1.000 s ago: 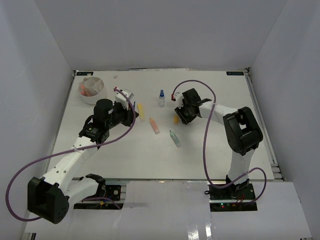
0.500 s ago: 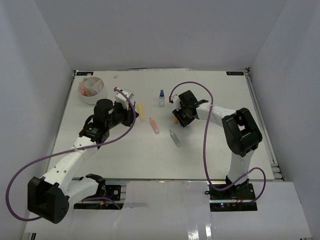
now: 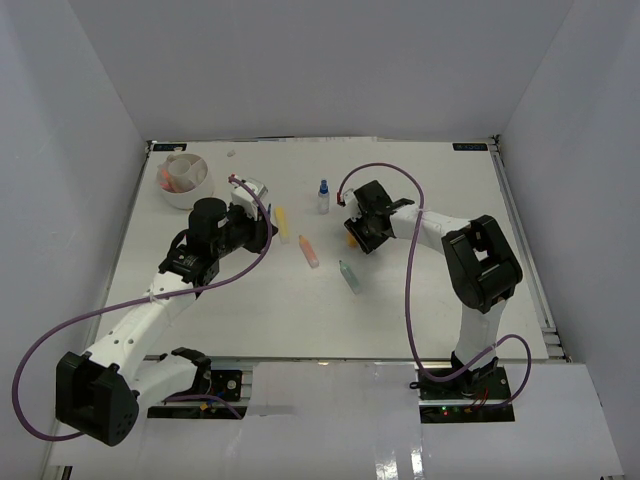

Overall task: Sort the stationery into containers
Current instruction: Close the pen cap on the pen.

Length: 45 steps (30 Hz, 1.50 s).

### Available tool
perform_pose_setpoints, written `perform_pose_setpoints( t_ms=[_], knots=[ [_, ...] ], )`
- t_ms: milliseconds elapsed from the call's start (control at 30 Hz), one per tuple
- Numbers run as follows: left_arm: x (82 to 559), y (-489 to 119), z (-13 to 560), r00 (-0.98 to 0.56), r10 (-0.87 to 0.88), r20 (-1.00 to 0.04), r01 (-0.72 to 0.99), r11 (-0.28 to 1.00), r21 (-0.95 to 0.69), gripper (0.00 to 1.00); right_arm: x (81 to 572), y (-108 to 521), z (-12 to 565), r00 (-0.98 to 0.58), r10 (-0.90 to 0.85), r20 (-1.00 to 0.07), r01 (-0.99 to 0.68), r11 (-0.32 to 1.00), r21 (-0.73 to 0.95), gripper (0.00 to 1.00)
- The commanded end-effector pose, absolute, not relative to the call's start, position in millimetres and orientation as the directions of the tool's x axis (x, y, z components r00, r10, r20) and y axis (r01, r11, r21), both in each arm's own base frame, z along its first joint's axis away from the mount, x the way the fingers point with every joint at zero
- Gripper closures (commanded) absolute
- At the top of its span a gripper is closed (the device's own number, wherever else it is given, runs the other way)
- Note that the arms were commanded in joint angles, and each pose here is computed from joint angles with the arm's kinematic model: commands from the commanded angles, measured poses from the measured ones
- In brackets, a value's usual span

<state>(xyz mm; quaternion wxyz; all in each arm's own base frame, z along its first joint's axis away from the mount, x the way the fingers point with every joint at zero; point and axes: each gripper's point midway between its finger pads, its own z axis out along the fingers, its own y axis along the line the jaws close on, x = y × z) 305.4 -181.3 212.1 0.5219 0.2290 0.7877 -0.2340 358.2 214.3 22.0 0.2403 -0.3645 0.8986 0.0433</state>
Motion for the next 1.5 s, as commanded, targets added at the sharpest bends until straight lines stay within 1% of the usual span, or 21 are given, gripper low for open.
perform_pose_setpoints(
  t_ms=[0, 233, 400, 700, 867, 967, 1100, 1467],
  knots=[
    [304.8, -181.2, 215.6, -0.336, 0.116, -0.935, 0.615, 0.779, -0.124, 1.0, 347.0, 185.0, 5.0, -0.668, -0.648, -0.366, -0.644, 0.75, -0.151, 0.58],
    [304.5, -181.1, 215.7, -0.336, 0.116, -0.935, 0.615, 0.779, -0.124, 1.0, 360.6, 173.3, 13.6, -0.7, -0.587, -0.406, -0.58, 0.8, -0.156, 0.6],
    [304.4, -181.0, 217.1, -0.332, 0.114, -0.936, 0.616, 0.778, -0.123, 1.0, 373.7, 174.9, 16.7, -0.704, -0.545, -0.455, -0.544, 0.826, -0.149, 0.62],
    [304.3, -180.7, 218.4, -0.329, 0.113, -0.938, 0.615, 0.779, -0.122, 1.0, 391.0, 171.7, 17.8, -0.717, -0.498, -0.487, -0.49, 0.858, -0.155, 0.67],
    [304.2, -180.9, 217.6, -0.33, 0.114, -0.937, 0.616, 0.778, -0.123, 1.0, 393.7, 180.9, 18.6, -0.72, -0.477, -0.504, -0.491, 0.864, -0.115, 0.68],
    [304.7, -180.6, 217.0, -0.332, 0.114, -0.936, 0.613, 0.78, -0.122, 1.0, 395.4, 174.0, 20.0, -0.728, -0.466, -0.503, -0.46, 0.876, -0.146, 0.68],
    [305.0, -180.2, 216.5, -0.335, 0.114, -0.935, 0.61, 0.782, -0.123, 1.0, 390.8, 163.4, 26.4, -0.742, -0.439, -0.506, -0.416, 0.894, -0.167, 0.67],
    [306.0, -178.8, 215.8, -0.342, 0.114, -0.933, 0.601, 0.79, -0.124, 1.0, 351.2, 180.4, 21.7, -0.776, -0.401, -0.486, -0.43, 0.901, -0.055, 0.65]
  ],
)
